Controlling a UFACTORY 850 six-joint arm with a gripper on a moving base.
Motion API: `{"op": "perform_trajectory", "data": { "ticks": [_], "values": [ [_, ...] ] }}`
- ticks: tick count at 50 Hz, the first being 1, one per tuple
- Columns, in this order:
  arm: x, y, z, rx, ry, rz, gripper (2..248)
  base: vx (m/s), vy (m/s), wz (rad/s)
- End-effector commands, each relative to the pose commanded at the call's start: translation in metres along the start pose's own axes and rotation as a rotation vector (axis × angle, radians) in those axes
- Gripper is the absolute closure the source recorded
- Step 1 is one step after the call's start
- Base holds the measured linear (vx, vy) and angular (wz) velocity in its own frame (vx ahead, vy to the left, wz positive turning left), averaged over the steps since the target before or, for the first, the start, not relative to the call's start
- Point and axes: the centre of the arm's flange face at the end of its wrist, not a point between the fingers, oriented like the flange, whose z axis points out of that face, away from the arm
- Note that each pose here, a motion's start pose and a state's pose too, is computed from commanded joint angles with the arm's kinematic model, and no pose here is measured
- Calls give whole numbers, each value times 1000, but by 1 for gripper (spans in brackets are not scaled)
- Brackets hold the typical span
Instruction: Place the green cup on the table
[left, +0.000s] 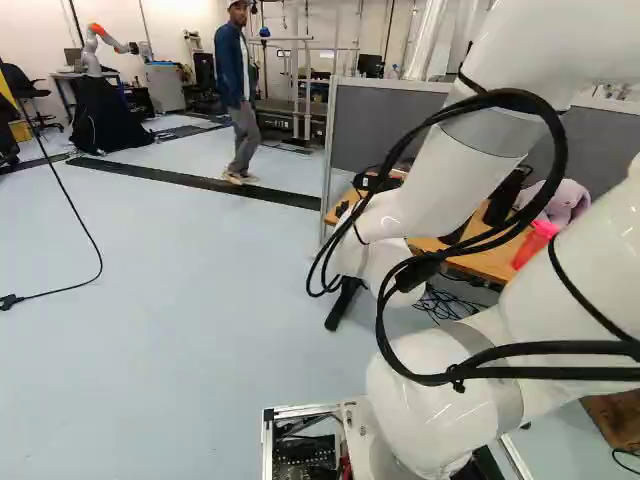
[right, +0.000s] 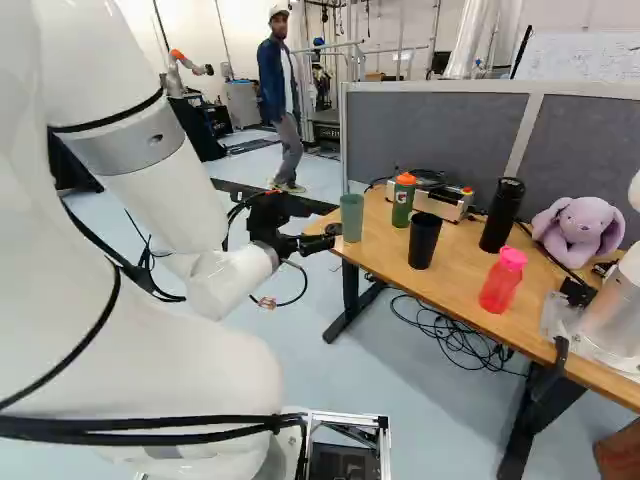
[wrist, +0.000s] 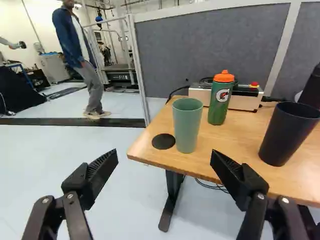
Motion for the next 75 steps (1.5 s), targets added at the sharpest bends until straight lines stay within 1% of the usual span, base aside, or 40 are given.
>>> {"op": "perform_trajectory", "data": {
  "ticks": [18, 36, 55, 75],
  "values": [
    [1, 0, 3, 82, -47, -41, 3, 0, 0, 0],
    [2, 1, 4, 143, -86, -81, 3, 0, 0, 0],
    [2, 3, 4, 183, -115, -113, 3, 0, 0, 0],
    [3, 4, 5, 203, -130, -131, 3, 0, 0, 0]
  ]
}}
